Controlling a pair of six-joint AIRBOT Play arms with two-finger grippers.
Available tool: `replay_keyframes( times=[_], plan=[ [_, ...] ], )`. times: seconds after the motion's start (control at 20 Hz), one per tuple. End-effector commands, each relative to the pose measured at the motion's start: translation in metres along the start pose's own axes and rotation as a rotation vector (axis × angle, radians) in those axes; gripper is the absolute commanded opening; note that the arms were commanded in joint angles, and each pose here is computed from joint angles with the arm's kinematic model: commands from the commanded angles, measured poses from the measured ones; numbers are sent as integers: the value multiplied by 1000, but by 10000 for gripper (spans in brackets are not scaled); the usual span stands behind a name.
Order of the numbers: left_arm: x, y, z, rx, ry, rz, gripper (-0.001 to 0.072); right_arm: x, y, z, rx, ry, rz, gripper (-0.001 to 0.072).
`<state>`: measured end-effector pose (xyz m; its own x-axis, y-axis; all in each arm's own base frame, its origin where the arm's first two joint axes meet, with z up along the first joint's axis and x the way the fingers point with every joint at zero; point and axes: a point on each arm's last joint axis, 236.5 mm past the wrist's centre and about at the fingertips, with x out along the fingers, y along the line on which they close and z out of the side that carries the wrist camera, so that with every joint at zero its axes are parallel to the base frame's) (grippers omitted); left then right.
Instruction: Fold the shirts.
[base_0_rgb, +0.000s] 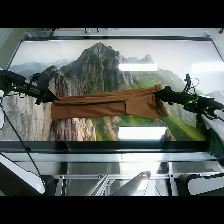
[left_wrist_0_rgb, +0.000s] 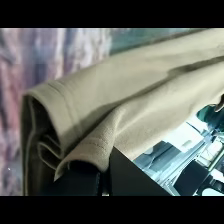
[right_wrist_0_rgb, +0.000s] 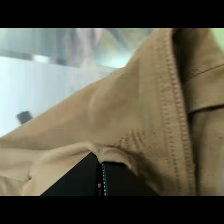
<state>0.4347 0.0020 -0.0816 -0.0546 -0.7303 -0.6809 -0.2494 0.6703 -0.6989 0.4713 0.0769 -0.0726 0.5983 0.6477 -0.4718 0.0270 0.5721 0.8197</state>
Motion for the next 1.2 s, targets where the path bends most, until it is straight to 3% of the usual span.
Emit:
replay_keyframes(
  times=[0.0,0.05,0.1,0.15,0.2,0.3,0.35,0.45,0.55,0.85,0.9,1.0,1.05,1.15],
  plan=[
    [8,7,2,-22,17,-5,18,0,-10,3,-7,-10,-34,17],
    [9,7,1,-23,25,-9,116,0,-10,3,-7,-10,-34,101],
    [8,5,-5,-22,49,-17,377,-2,-9,5,-7,-13,-30,277],
    [5,1,-12,-19,80,-31,589,-7,-4,7,-13,-11,-12,298],
    [-3,-2,-21,-30,115,-41,717,-14,0,10,-23,-12,2,305],
    [-22,-8,-27,-46,120,-43,716,-40,-4,23,-27,-29,-26,535],
    [-31,-11,-25,-36,85,-35,715,-53,-14,26,-13,-21,-73,535],
    [-49,-29,-26,17,28,-15,714,-80,-46,24,30,40,-210,683],
    [-69,-46,-22,75,-61,14,697,-95,-69,18,63,116,-305,689],
    [-116,-103,-18,211,-295,83,693,-65,-62,-2,74,239,-242,694],
    [-116,-112,-23,233,-296,87,608,-57,-59,-6,84,255,-224,694],
    [-113,-130,-30,284,-292,95,107,-40,-53,-14,105,279,-186,694],
    [-109,-139,-33,309,-284,98,12,-32,-47,-18,116,292,-163,694],
    [-93,-153,-38,344,-246,97,18,-17,-38,-27,122,323,-133,694]
  ],
)
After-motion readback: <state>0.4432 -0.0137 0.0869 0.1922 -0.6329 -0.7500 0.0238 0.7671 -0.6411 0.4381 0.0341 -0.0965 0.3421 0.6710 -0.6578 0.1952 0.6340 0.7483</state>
